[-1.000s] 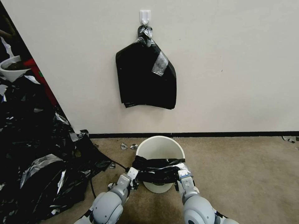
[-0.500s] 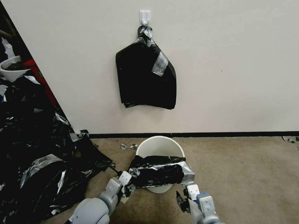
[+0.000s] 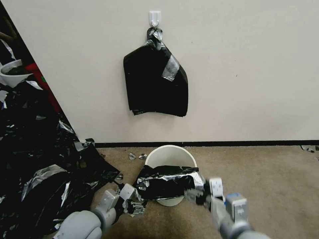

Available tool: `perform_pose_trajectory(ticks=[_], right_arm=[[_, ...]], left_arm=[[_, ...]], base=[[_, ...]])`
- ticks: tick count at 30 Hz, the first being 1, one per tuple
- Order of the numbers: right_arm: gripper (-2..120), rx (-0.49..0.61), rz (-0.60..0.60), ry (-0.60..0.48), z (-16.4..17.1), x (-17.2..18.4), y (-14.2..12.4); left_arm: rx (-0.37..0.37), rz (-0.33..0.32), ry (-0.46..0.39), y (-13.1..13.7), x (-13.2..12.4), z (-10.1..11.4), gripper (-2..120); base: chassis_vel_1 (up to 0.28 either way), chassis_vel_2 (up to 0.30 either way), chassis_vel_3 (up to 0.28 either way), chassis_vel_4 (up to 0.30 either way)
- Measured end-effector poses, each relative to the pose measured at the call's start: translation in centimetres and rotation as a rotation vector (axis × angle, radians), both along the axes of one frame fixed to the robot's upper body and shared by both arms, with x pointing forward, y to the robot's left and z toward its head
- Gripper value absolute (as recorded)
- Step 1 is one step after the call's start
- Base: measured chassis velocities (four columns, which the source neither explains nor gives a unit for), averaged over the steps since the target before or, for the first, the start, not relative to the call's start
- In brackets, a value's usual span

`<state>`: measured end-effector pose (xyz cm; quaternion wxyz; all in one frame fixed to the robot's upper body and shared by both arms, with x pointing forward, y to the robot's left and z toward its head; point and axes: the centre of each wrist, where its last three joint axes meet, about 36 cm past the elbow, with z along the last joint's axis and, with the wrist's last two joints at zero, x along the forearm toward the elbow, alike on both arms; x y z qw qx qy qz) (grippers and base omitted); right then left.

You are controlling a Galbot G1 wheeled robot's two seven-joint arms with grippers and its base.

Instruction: Place a trash bag onto the trash bin.

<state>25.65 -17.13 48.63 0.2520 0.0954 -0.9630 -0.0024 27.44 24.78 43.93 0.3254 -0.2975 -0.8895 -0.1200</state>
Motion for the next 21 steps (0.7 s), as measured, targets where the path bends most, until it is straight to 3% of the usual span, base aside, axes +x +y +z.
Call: perform_pose_trajectory(ticks=[1, 4, 5, 7, 8, 10, 11, 14, 19, 21], right_arm=[[100, 0.021, 0.003, -0.013, -0.7, 3.1, -0.2], [100, 0.042, 0.070, 0.043, -1.5, 9.0, -0.8], [100, 0.042, 0.070, 0.043, -1.5, 9.0, -0.8], [100, -0.002, 0.202, 0.109, -3.9, 14.2, -2.6], [100, -0.002, 0.202, 0.109, -3.9, 14.2, -2.6], [100, -0.088, 0.300, 0.119, -6.0, 18.3, -4.0], [100, -0.088, 0.300, 0.119, -6.0, 18.3, -4.0], [100, -0.162, 0.347, 0.153, -8.4, 22.4, -4.5], [100, -0.196, 0.411, 0.207, -10.9, 24.1, -4.4], [92, -0.201, 0.411, 0.221, -11.7, 24.4, -4.2]], left_arm=[[-0.040, 0.000, -0.110, 0.7, 0.3, 0.1, 100], [-0.113, 0.062, -0.306, 1.7, 1.2, 0.3, 100], [-0.113, 0.062, -0.306, 1.7, 1.2, 0.3, 100], [-0.143, 0.162, -0.390, 2.0, 1.7, 0.8, 100], [-0.143, 0.162, -0.390, 2.0, 1.7, 0.8, 100], [-0.210, 0.282, -0.459, 2.1, 2.3, 1.1, 100], [-0.210, 0.282, -0.459, 2.1, 2.3, 1.1, 100], [-0.304, 0.428, -0.476, 2.9, 3.1, 1.8, 100], [-0.326, 0.493, -0.474, 4.1, 3.7, 2.2, 100], [-0.309, 0.504, -0.473, 4.8, 4.0, 2.2, 100]], base=[[0.000, 0.000, 0.000, 0.000], [0.000, 0.000, 0.000, 0.000], [0.000, 0.000, 0.000, 0.000], [0.000, 0.000, 0.000, 0.000], [0.000, 0.000, 0.000, 0.000], [0.000, 0.000, 0.000, 0.000], [0.000, 0.000, 0.000, 0.000], [0.000, 0.000, 0.000, 0.000], [0.000, 0.000, 0.000, 0.000], [0.000, 0.000, 0.000, 0.000]])
